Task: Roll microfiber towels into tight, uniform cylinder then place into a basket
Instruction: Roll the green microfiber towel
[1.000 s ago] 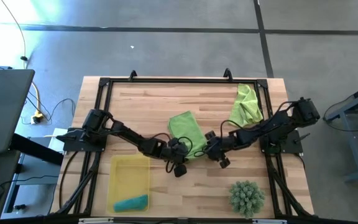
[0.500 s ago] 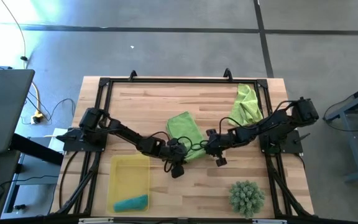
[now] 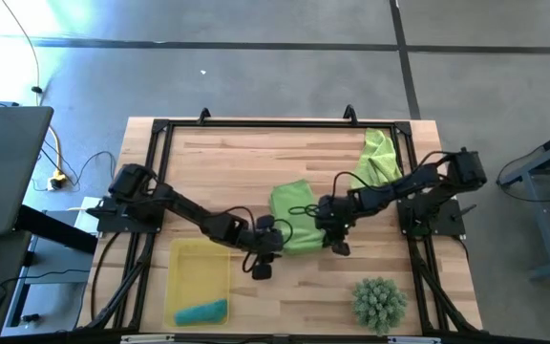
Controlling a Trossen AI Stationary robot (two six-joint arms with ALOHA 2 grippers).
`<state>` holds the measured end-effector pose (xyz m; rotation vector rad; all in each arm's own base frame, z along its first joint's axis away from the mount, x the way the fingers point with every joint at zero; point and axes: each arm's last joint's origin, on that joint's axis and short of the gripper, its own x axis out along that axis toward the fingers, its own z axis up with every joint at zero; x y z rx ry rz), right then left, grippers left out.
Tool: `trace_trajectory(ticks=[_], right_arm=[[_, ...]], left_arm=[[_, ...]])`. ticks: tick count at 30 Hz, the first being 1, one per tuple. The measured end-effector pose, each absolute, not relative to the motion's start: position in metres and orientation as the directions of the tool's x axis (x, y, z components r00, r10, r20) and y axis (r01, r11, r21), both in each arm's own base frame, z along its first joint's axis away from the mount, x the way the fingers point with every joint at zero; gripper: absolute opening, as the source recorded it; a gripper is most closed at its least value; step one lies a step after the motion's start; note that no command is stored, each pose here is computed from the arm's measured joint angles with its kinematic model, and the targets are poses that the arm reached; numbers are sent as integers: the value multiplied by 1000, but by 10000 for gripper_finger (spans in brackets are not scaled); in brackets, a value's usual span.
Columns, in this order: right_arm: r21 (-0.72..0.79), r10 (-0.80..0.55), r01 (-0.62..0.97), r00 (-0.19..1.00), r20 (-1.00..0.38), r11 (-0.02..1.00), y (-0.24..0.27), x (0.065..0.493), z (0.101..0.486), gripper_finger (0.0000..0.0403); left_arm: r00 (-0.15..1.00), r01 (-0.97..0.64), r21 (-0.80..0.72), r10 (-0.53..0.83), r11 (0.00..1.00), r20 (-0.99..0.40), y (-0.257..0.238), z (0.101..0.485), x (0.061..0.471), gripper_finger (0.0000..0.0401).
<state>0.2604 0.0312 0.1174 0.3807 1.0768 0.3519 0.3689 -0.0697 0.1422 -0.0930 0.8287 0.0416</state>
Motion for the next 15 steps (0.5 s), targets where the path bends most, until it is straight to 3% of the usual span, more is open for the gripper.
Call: trace_trajectory(ticks=[4,10,15], right_arm=[[592,531,7,433,-728,806,25,264,122,4],[616,522,106,432,-735,780,19,266,117,4],[626,531,127,416,-738,770,19,268,110,4]], left_arm=[[726,-94,2,70,996,-684,-79,147,371,99],[816,-97,128,152,987,-557,-88,143,383,100],[802,-168,160,229,973,-551,-77,129,389,100]])
